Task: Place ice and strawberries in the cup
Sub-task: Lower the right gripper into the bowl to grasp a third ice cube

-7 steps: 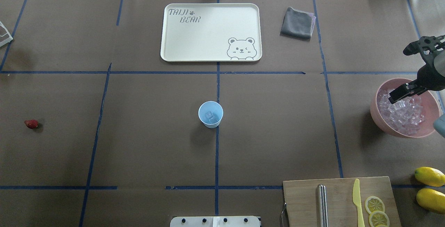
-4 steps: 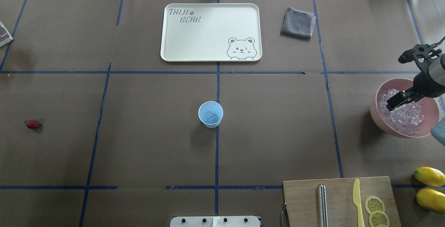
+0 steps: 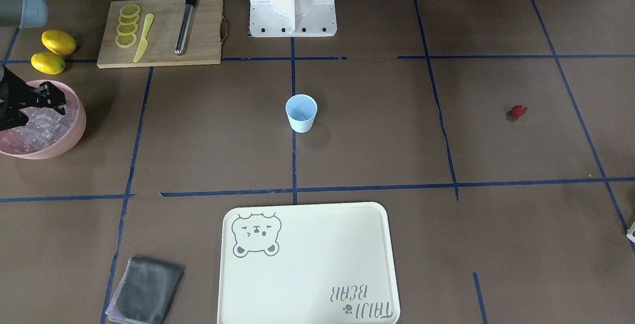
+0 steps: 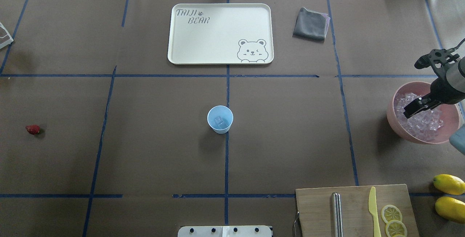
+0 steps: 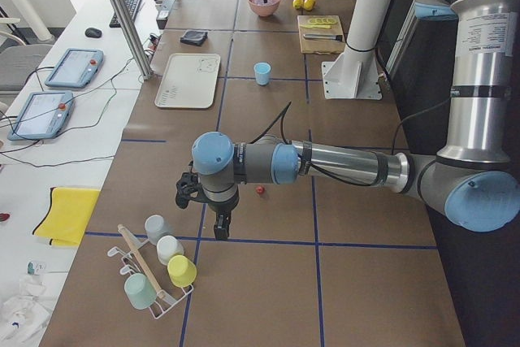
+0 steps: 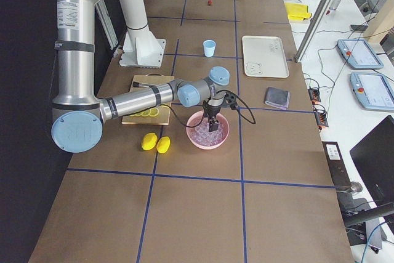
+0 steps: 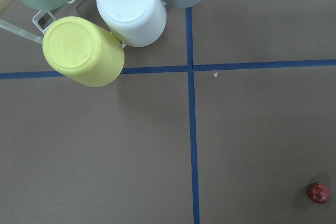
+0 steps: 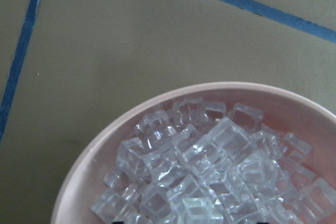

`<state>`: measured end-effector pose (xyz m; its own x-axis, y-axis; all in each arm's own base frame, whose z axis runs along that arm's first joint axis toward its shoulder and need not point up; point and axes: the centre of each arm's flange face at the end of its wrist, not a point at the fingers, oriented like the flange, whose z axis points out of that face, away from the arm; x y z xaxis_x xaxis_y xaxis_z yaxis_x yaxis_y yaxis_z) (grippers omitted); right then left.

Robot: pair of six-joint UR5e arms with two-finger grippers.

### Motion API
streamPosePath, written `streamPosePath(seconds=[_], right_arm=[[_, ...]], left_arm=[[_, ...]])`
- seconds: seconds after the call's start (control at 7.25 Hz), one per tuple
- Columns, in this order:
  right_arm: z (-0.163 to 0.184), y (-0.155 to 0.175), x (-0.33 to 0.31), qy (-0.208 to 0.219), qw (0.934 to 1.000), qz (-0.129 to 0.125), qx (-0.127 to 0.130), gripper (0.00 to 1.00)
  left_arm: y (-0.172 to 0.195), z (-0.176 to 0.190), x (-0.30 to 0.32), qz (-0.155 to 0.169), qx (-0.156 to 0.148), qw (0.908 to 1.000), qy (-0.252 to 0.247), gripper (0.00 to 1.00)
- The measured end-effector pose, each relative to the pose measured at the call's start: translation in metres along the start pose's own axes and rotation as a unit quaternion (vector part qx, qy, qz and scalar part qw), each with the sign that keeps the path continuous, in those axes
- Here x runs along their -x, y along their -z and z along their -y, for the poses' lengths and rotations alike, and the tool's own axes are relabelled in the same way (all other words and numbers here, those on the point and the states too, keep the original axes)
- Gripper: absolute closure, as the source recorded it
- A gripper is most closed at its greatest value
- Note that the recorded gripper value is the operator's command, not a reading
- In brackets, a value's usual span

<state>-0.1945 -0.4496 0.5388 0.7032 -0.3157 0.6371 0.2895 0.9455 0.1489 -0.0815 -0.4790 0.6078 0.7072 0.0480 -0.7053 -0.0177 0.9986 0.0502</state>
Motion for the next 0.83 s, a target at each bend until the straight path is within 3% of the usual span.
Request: streamPosePath(seconds=[0.41,0.69,0.83], right_arm=[[-0.0032,-0.0028,-0.0032,0.000,1.0000,-0.003,0.003,0.23],[-0.0048,-0.0044,-0.0046,0.000,1.0000,-0.004,0.005,0.35],[-0.0051,-0.0047,-0.0049,-0.001,1.0000,-0.004,0.006,0.47]], left_arm=[[0.0031,0.0003,-0.0029,0.001,-0.003,1.0000,-0.001,0.00],[0.0050,0.0004,-0.0047,0.001,-0.005,1.0000,-0.001,0.00],[0.0051,0.0004,-0.0049,0.001,-0.005,1.0000,-0.001,0.00]])
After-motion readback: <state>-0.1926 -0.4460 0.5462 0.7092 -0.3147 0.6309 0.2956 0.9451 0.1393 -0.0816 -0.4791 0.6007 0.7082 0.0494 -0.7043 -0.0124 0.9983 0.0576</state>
